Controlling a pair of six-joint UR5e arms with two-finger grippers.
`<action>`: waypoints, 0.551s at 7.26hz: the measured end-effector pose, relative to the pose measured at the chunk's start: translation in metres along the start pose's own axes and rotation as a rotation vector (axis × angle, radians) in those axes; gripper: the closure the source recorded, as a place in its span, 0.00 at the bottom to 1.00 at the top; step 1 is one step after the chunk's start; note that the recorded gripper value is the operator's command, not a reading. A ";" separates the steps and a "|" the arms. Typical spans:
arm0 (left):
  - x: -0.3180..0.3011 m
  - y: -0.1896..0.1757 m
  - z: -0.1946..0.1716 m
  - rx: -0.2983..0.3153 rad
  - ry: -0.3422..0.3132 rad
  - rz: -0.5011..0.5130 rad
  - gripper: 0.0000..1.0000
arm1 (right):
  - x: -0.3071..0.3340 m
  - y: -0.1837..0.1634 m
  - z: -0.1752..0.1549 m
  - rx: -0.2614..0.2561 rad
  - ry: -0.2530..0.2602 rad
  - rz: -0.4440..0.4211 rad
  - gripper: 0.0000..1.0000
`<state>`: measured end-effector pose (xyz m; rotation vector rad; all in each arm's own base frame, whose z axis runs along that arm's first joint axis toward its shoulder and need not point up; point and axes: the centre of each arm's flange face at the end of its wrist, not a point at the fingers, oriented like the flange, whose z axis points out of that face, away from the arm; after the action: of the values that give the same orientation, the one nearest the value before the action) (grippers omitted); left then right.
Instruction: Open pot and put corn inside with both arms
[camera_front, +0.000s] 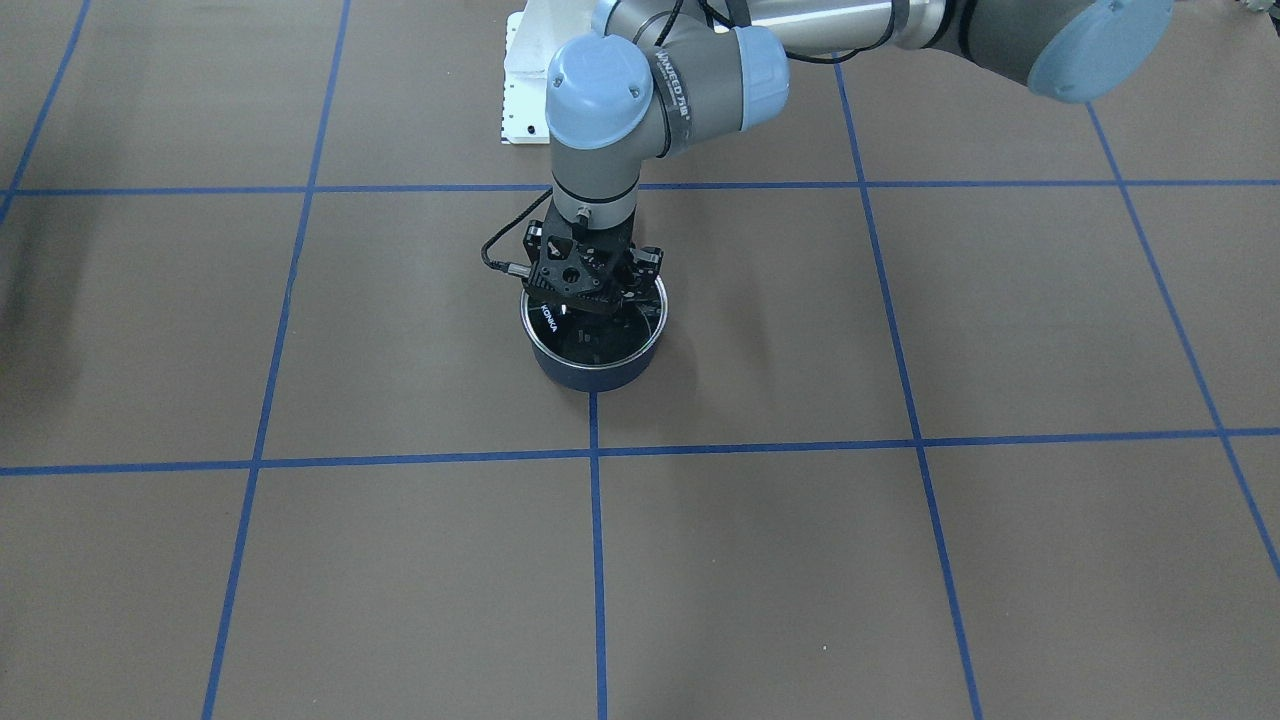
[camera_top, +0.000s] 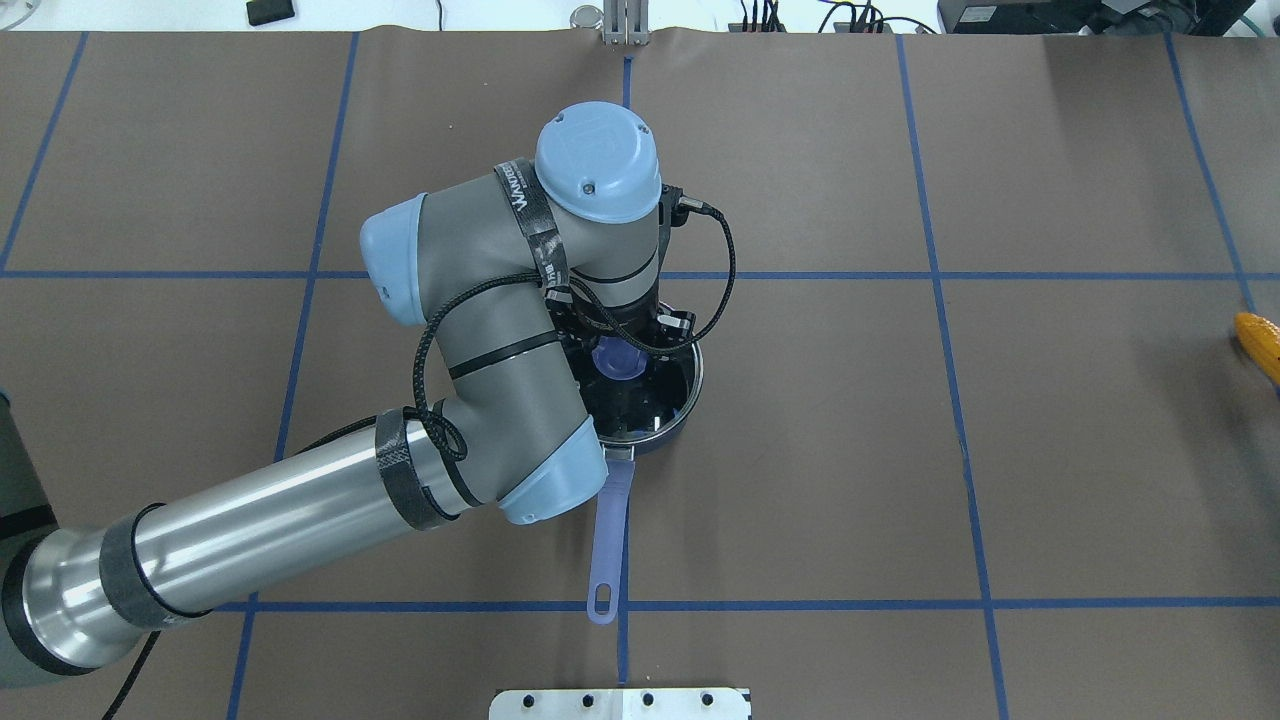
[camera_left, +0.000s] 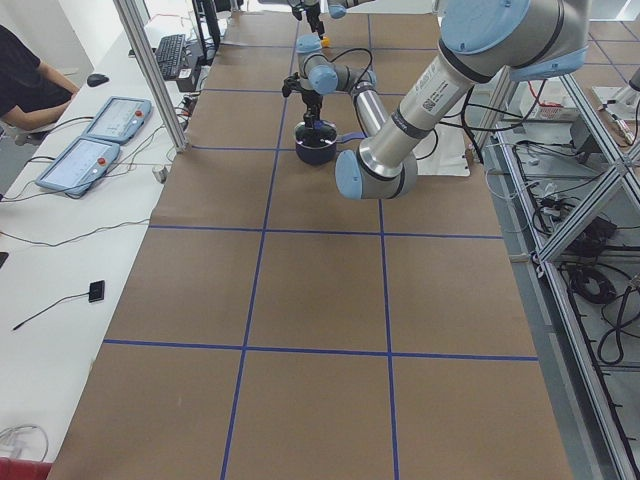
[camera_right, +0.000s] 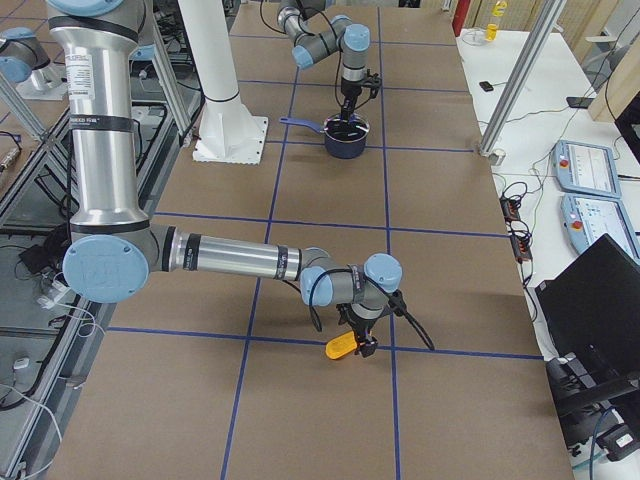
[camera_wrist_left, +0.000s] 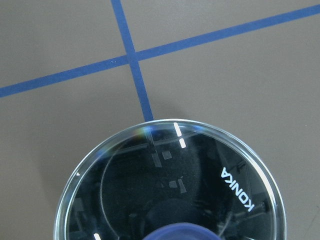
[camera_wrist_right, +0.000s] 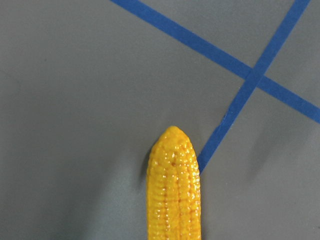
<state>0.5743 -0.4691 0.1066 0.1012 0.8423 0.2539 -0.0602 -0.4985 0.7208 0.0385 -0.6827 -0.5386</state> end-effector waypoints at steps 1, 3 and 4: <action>-0.003 -0.002 -0.005 0.006 0.001 -0.003 0.42 | 0.000 0.002 0.001 -0.002 -0.001 0.001 0.06; -0.018 -0.012 -0.025 0.008 0.018 -0.021 0.44 | 0.002 0.009 0.006 -0.011 -0.003 -0.005 0.06; -0.033 -0.017 -0.040 0.007 0.024 -0.021 0.44 | 0.003 0.013 0.009 -0.017 -0.006 -0.012 0.13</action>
<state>0.5264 -0.4949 0.1008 0.0959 0.8676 0.2328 -0.0575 -0.4879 0.7324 0.0254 -0.6842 -0.5563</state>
